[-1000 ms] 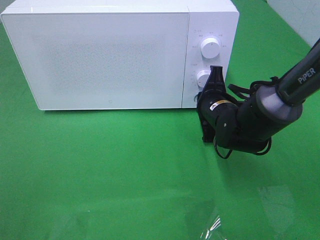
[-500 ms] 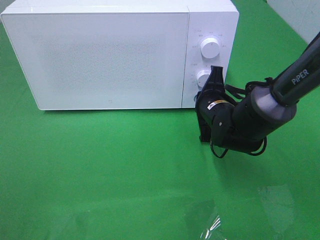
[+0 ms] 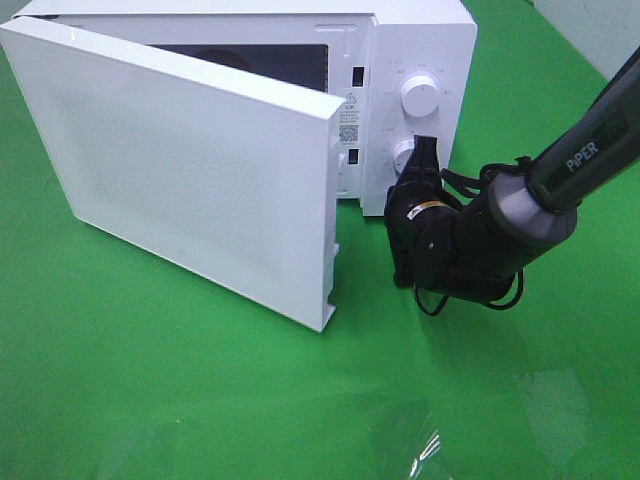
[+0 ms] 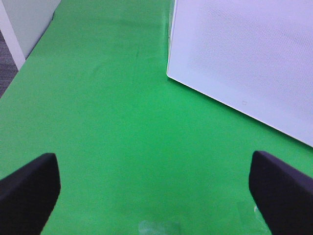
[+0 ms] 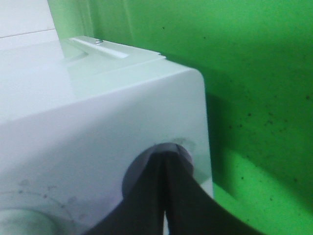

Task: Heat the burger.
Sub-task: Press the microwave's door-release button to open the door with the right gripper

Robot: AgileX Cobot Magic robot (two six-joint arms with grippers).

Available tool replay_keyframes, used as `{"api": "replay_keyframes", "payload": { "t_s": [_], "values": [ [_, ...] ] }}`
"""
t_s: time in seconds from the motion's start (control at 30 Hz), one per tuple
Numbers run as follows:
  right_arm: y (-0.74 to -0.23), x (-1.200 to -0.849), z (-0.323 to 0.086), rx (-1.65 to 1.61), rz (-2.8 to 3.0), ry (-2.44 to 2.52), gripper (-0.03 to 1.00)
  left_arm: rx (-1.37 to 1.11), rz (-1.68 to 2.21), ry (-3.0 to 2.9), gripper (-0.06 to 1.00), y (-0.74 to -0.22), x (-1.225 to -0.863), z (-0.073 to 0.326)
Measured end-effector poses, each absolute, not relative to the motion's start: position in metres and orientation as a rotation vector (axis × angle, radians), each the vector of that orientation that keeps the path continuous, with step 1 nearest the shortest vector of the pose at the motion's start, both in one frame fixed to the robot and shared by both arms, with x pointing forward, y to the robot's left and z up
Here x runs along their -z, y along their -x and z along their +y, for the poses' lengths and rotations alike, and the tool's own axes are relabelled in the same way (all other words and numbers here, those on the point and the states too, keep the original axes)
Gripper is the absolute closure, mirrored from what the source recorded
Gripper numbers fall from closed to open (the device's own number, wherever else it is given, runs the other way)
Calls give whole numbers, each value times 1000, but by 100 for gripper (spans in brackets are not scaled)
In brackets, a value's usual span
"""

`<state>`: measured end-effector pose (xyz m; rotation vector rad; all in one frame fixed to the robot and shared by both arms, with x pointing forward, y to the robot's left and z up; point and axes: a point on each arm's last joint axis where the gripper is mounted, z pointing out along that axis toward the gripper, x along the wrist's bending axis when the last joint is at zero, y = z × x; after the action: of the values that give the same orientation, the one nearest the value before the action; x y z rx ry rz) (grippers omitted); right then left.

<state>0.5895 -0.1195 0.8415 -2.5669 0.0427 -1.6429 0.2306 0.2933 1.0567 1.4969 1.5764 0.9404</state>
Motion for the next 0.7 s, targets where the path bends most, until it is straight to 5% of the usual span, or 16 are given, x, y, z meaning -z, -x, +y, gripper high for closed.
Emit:
{"api": "replay_keyframes", "payload": {
  "t_s": [0.7],
  "values": [
    [-590, -846, -120, 1570, 68, 2580, 96, -940, 1576, -1497, -2, -231, -1057, 293]
  ]
}}
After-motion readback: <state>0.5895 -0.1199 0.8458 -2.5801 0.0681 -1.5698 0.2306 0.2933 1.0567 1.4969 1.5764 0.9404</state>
